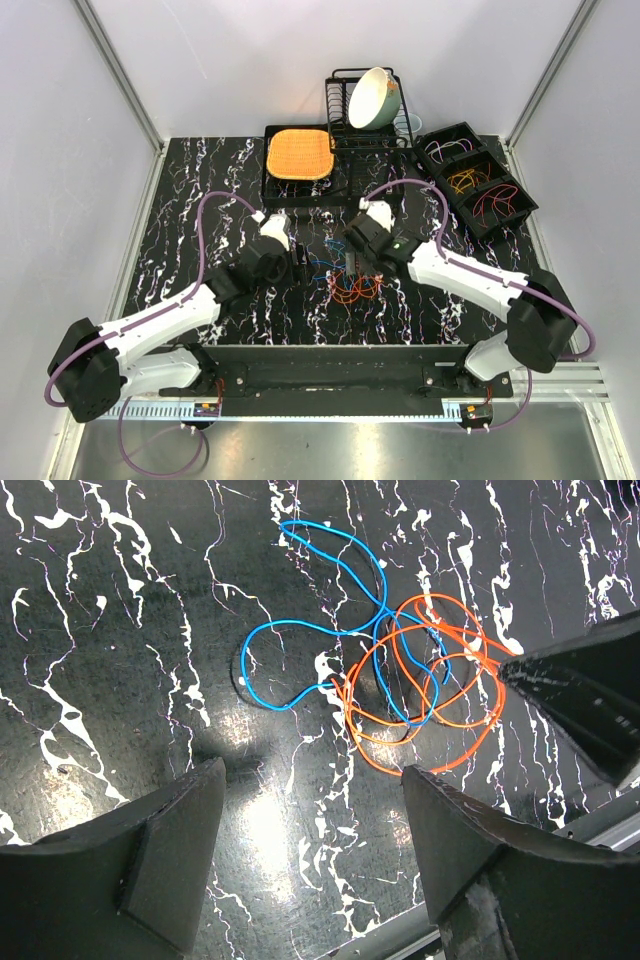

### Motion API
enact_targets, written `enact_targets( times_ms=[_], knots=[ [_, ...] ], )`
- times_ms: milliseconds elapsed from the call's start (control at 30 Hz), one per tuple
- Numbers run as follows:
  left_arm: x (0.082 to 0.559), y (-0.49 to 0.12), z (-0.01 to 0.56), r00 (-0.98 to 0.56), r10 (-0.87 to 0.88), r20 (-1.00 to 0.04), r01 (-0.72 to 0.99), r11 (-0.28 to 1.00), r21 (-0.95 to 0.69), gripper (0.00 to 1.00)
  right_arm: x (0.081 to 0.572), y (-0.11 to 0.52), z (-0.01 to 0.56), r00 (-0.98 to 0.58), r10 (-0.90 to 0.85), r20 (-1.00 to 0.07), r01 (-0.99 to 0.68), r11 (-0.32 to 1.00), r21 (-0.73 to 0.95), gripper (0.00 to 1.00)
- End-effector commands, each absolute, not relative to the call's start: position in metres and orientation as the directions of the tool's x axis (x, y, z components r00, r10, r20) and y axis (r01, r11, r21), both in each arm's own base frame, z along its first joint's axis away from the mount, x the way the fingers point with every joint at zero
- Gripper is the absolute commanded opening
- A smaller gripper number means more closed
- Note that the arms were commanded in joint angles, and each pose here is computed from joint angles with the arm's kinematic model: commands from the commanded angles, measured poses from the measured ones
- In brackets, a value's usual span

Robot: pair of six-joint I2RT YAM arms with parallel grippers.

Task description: Untangle the cables

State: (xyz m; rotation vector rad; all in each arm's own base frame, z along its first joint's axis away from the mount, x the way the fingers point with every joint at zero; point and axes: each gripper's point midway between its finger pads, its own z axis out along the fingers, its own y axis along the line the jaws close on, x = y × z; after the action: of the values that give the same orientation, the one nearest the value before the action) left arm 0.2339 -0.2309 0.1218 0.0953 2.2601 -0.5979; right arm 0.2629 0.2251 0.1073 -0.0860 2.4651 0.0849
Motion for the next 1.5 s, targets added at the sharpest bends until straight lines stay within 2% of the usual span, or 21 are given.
enact_targets(
  times_ms=[0, 200, 500, 800, 1133, 1167, 1233, 1300, 1400, 1467],
  knots=[
    [0.237, -0.230, 0.127, -0.672, -0.124, -0.730, 0.253, 0.888, -0.384, 0.74, 0.274, 0.230, 0.127, -0.785, 0.014, -0.620, -0.080, 0.989, 0.123, 0.87],
    [0.235, -0.226, 0.125, -0.671, -0.123, -0.731, 0.247, 0.893, -0.377, 0.74, 0.275, 0.243, 0.113, -0.825, -0.034, -0.564, -0.131, 0.982, 0.134, 1.00],
    [0.233, -0.222, 0.122, -0.671, -0.121, -0.731, 0.241, 0.897, -0.370, 0.74, 0.279, 0.241, 0.080, -0.867, -0.051, -0.496, -0.116, 0.988, 0.101, 1.00],
    [0.233, -0.222, 0.118, -0.675, -0.120, -0.728, 0.237, 0.899, -0.368, 0.74, 0.282, 0.235, 0.061, -0.879, -0.063, -0.472, -0.116, 0.990, 0.085, 0.91],
    [0.234, -0.221, 0.119, -0.672, -0.115, -0.731, 0.237, 0.903, -0.359, 0.74, 0.289, 0.232, 0.061, -0.875, -0.061, -0.479, -0.111, 0.991, 0.077, 0.49],
    [0.234, -0.221, 0.119, -0.674, -0.115, -0.730, 0.237, 0.902, -0.361, 0.74, 0.290, 0.230, 0.062, -0.875, -0.059, -0.480, -0.107, 0.992, 0.074, 0.40],
    [0.234, -0.221, 0.119, -0.674, -0.115, -0.730, 0.237, 0.902, -0.361, 0.74, 0.290, 0.230, 0.062, -0.876, -0.061, -0.479, -0.108, 0.992, 0.072, 0.29],
    [0.234, -0.222, 0.119, -0.674, -0.115, -0.729, 0.237, 0.902, -0.362, 0.74, 0.290, 0.229, 0.064, -0.875, -0.062, -0.480, -0.109, 0.991, 0.072, 0.14],
    [0.234, -0.221, 0.121, -0.671, -0.118, -0.732, 0.238, 0.901, -0.364, 0.74, 0.290, 0.228, 0.068, -0.873, -0.064, -0.484, -0.111, 0.991, 0.070, 0.03],
    [0.234, -0.221, 0.123, -0.670, -0.118, -0.733, 0.240, 0.900, -0.363, 0.74, 0.289, 0.227, 0.067, -0.874, -0.070, -0.481, -0.114, 0.992, 0.062, 0.01]
  ],
)
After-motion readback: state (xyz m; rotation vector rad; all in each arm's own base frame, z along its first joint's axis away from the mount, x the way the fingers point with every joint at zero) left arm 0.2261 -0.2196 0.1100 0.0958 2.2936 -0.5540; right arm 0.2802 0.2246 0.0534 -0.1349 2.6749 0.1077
